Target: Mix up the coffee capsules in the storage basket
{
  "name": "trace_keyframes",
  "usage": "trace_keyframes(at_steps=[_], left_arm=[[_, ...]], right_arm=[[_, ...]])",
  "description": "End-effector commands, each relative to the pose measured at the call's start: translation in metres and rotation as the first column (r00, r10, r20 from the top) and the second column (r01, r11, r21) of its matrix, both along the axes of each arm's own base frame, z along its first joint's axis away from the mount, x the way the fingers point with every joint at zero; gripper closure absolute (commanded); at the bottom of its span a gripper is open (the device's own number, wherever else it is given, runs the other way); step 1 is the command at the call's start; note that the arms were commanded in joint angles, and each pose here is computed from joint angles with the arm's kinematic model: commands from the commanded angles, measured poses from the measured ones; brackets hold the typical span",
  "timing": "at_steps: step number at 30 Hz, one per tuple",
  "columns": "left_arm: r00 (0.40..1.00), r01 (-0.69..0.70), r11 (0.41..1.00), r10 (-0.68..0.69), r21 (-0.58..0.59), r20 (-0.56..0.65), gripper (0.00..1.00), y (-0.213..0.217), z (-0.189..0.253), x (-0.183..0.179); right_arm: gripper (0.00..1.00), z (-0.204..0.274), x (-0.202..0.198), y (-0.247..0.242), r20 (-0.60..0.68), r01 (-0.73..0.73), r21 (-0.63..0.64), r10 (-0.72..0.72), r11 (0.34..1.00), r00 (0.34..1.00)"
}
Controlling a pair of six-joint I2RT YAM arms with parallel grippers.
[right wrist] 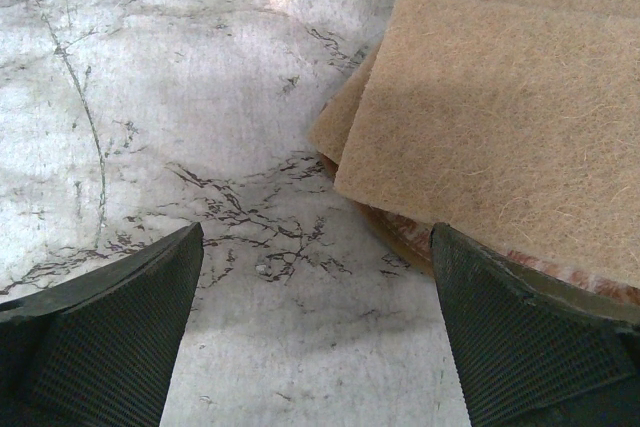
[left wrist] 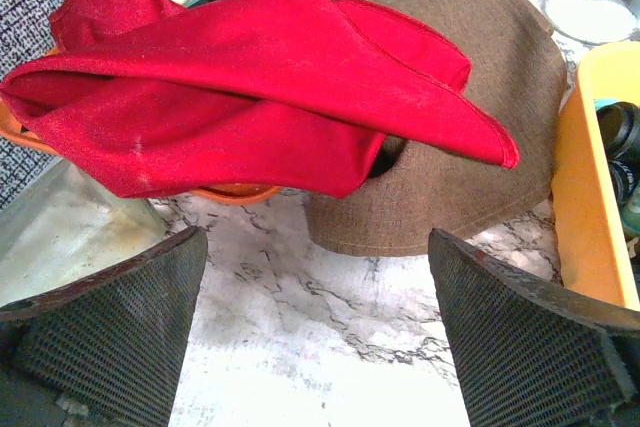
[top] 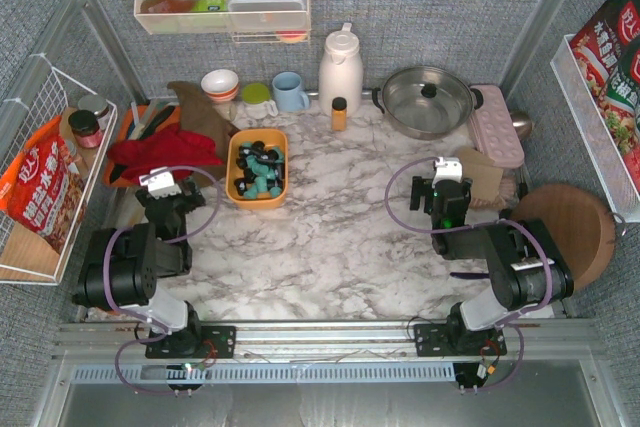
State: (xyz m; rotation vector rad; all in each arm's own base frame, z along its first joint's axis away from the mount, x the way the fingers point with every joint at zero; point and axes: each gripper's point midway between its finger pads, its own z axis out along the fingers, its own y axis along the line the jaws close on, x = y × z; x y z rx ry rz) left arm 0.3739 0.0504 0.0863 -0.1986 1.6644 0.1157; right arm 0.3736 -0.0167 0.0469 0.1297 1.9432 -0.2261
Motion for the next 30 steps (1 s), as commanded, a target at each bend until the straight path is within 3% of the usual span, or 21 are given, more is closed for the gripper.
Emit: trace_keyframes(at_steps=[1, 30], left_arm=[[1.000, 0.011, 1.000, -0.011, 0.002, 0.029, 0.01, -0.0016, 0.0066, 0.0021], [0.999, 0.011, 1.000, -0.011, 0.003, 0.030, 0.01, -0.0016, 0.0069, 0.0023]], right_arm=[[0.01, 0.0066, 0.0046, 0.0008, 0.023, 0.000, 0.009, -0.001, 1.000, 1.000], [0.01, 0.0056, 0.0054, 0.0011, 0.015, -0.008, 0.018, 0.008, 1.000, 1.000]])
